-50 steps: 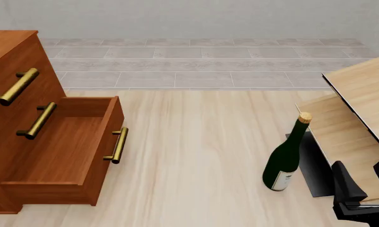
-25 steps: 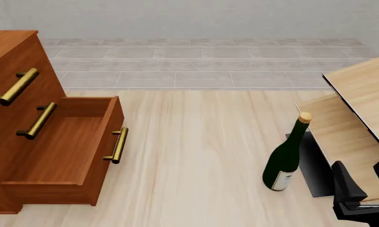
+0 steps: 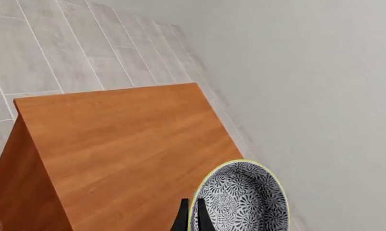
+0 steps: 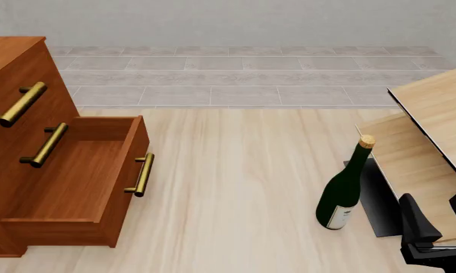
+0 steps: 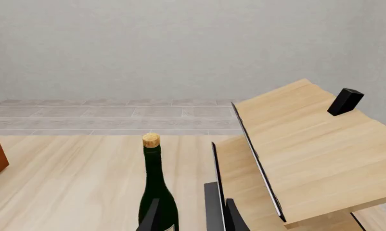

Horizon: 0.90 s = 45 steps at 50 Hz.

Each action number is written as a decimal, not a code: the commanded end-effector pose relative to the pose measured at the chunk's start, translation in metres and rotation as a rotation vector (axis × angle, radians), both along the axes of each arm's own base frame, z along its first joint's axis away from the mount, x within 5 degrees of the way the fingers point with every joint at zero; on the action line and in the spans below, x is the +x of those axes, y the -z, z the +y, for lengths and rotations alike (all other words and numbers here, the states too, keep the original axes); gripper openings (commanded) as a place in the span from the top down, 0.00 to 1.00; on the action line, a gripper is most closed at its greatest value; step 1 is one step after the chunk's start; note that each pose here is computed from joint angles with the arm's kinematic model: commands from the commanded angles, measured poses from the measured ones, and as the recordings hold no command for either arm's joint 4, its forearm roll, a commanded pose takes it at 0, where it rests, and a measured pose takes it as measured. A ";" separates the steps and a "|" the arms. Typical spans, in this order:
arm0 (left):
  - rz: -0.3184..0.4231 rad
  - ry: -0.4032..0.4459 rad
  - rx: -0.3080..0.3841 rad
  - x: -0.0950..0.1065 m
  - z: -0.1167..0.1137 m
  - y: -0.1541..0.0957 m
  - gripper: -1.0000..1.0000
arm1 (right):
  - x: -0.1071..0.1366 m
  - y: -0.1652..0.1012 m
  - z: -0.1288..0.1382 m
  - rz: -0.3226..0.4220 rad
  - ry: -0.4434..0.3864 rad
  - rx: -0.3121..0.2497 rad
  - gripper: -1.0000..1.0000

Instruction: Put the bowl on top of the cabinet.

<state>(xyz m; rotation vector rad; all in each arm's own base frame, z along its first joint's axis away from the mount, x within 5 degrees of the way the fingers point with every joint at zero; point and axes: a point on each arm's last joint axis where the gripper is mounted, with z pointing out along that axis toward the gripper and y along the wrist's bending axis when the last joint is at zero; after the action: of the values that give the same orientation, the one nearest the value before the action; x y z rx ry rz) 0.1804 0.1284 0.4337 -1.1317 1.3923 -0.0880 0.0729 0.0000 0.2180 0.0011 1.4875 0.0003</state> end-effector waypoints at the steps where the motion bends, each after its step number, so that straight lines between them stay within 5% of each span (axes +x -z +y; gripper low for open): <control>1: -0.004 -0.019 0.002 -0.001 0.005 0.001 1.00 | 0.000 0.000 0.000 0.000 0.000 0.000 0.00; 45: 0.056 -0.047 -0.003 0.015 0.028 0.021 1.00 | 0.000 0.000 0.000 0.000 0.000 0.000 0.00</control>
<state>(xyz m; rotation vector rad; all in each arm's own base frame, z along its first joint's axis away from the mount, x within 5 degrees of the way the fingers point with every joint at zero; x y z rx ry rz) 0.1923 0.1534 0.4154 -1.1794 1.4137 -0.0272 0.0729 0.0000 0.2180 0.0011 1.4875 0.0003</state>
